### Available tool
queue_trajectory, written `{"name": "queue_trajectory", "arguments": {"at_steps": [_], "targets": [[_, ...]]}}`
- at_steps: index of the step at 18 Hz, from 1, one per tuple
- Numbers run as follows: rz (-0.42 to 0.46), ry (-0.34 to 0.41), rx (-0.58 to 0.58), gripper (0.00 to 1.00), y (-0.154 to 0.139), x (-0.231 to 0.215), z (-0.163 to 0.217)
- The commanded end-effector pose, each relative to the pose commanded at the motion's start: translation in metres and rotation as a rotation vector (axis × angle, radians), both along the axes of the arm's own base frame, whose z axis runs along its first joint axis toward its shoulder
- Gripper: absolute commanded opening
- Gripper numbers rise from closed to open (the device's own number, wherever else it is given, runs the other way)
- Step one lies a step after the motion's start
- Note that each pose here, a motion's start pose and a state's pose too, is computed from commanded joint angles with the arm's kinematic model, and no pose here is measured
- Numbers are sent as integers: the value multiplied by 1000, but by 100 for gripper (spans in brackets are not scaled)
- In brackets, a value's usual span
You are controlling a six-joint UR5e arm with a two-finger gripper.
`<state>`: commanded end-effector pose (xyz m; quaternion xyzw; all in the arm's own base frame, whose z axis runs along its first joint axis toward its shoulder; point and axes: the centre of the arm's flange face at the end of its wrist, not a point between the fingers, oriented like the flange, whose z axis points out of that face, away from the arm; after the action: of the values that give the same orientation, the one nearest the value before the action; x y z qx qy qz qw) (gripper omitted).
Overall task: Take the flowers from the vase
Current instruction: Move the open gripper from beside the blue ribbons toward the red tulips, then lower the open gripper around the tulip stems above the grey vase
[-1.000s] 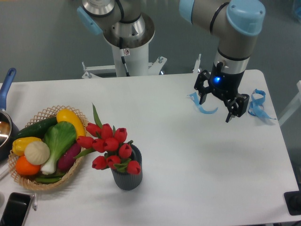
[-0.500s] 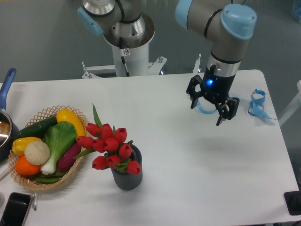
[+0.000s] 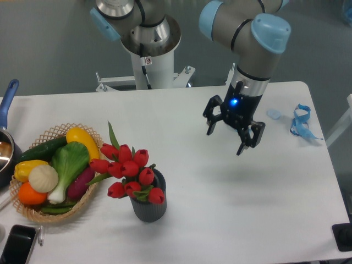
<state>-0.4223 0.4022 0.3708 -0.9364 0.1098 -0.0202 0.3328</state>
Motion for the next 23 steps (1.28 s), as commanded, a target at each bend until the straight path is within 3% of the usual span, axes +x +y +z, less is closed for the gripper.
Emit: {"name": "queue_trajectory", "arguments": {"at_steps": [3, 10, 13, 18, 23], "targets": [[-11, -27, 37, 100, -2, 18, 2], [-107, -23, 90, 100, 33, 65, -3], [-137, 14, 114, 100, 46, 69, -13], [-160, 13, 135, 100, 65, 72, -13], [-146, -54, 185, 100, 77, 67, -13]]}}
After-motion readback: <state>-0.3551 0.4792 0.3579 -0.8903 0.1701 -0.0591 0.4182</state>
